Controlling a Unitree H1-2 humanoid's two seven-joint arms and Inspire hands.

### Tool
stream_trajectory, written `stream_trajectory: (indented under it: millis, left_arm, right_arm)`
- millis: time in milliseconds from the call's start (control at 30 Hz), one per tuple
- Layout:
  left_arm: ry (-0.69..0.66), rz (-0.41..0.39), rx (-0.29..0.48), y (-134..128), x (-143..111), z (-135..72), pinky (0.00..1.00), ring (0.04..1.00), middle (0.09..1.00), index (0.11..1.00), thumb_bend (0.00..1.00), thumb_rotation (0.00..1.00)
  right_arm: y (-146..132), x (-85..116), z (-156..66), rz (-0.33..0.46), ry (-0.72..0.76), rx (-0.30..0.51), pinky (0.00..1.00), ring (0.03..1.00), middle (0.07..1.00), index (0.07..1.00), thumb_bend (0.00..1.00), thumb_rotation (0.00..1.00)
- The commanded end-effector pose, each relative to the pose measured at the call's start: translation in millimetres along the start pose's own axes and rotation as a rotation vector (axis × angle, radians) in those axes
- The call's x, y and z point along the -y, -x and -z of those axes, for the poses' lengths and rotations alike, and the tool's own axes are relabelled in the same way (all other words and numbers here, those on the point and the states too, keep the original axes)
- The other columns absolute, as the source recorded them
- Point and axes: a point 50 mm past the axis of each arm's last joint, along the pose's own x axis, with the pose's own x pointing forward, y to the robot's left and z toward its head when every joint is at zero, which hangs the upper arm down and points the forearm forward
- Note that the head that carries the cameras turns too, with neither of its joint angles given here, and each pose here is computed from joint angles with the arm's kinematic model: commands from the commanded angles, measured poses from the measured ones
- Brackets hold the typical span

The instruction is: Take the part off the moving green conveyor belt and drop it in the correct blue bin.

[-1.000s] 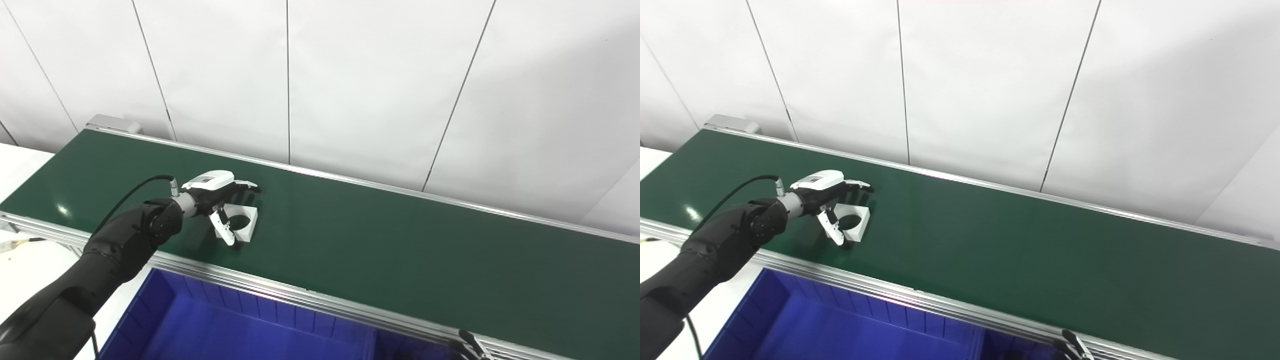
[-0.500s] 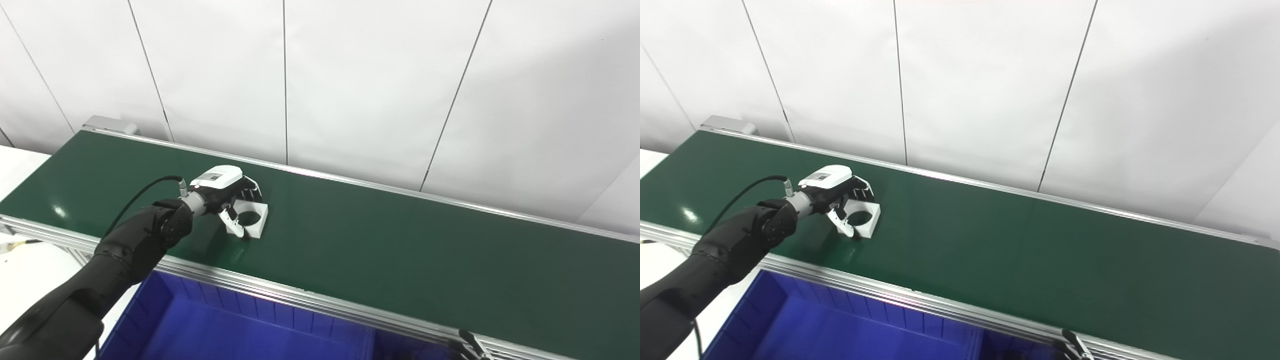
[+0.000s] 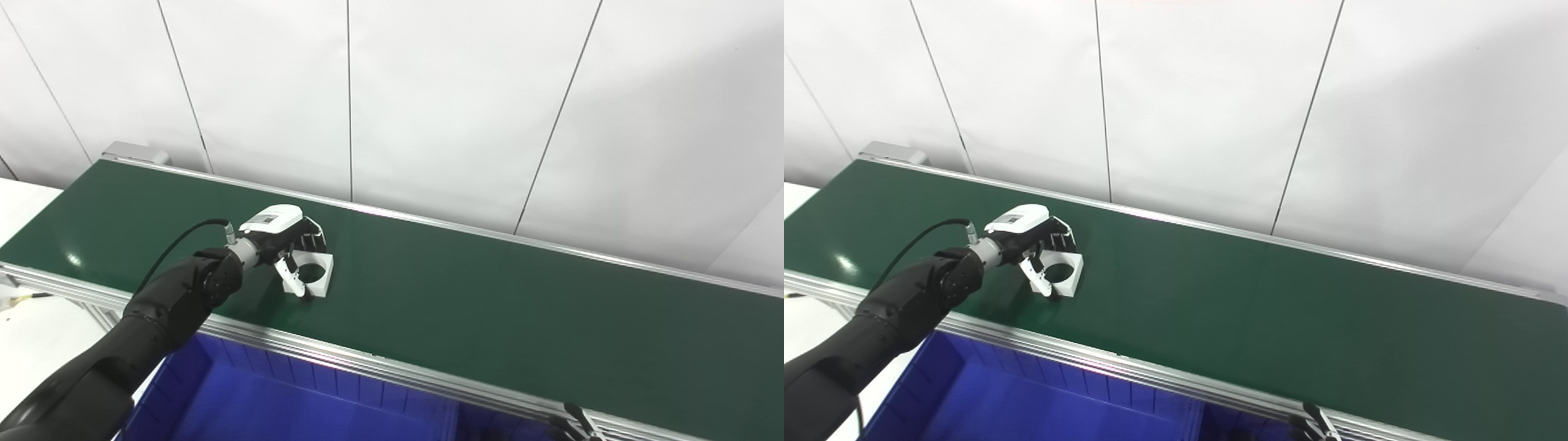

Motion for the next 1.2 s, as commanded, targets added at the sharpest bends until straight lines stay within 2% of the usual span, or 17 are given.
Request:
stream_trajectory:
  millis: [0, 67, 267, 333, 433, 567, 800, 933, 1167]
  left_arm:
    - [0.047, -0.112, 0.06, 8.9, -26.4, -2.3, 0.37, 0.423, 0.455, 0.509, 0.52, 0.0]
    - [0.096, -0.174, 0.14, 18.4, -33.4, -9.4, 0.37, 0.419, 0.465, 0.516, 0.51, 0.0]
    - [0.185, -0.281, 0.308, 45.2, -43.1, -23.8, 0.37, 0.412, 0.469, 0.528, 0.5, 0.0]
    - [0.224, -0.311, 0.35, 53.8, -39.3, -28.9, 0.36, 0.409, 0.468, 0.53, 0.5, 0.0]
    - [0.281, -0.325, 0.372, 60.3, -31.1, -32.5, 0.34, 0.403, 0.465, 0.529, 0.5, 0.0]
    - [0.34, -0.318, 0.392, 70.3, -16.2, -37.2, 0.33, 0.401, 0.466, 0.531, 0.5, 0.0]
    - [0.432, -0.267, 0.427, 89.7, 15.1, -51.2, 0.3, 0.386, 0.456, 0.53, 0.5, 0.0]
    - [0.459, -0.223, 0.433, 99.9, 37.1, -59.3, 0.35, 0.414, 0.473, 0.525, 0.5, 0.0]
    - [0.481, -0.124, 0.418, 110.4, 79.5, -70.2, 0.36, 0.418, 0.488, 0.52, 0.5, 0.0]
  right_arm:
    - [-3.0, -1.5, -13.7, 0.017, -0.02, 0.093, 0.75, 0.755, 0.783, 0.876, 0.82, 0.35]
    - [-3.1, -2.2, -15.1, 0.018, -0.015, 0.099, 0.74, 0.749, 0.776, 0.871, 0.83, 0.35]
    - [-3.2, -7.7, -22.5, 0.013, -0.004, 0.128, 0.71, 0.727, 0.768, 0.854, 0.82, 0.34]
    - [-2.5, -10.5, -24.6, 0.019, 0.001, 0.137, 0.7, 0.723, 0.768, 0.843, 0.83, 0.32]
    - [-1.3, -14.2, -27.7, 0.032, 0.007, 0.148, 0.69, 0.717, 0.763, 0.83, 0.84, 0.31]
    - [-1.3, -21.3, -34.0, 0.04, 0.006, 0.173, 0.68, 0.711, 0.756, 0.829, 0.84, 0.29]
    - [-3.2, -31.1, -40.7, 0.05, 0.008, 0.201, 0.71, 0.72, 0.766, 0.839, 0.83, 0.32]
    - [-6.9, -34.4, -46.2, 0.055, 0.003, 0.222, 0.7, 0.718, 0.766, 0.841, 0.83, 0.34]
    - [-13.1, -35.9, -53.1, 0.059, 0.004, 0.248, 0.67, 0.702, 0.757, 0.833, 0.84, 0.35]
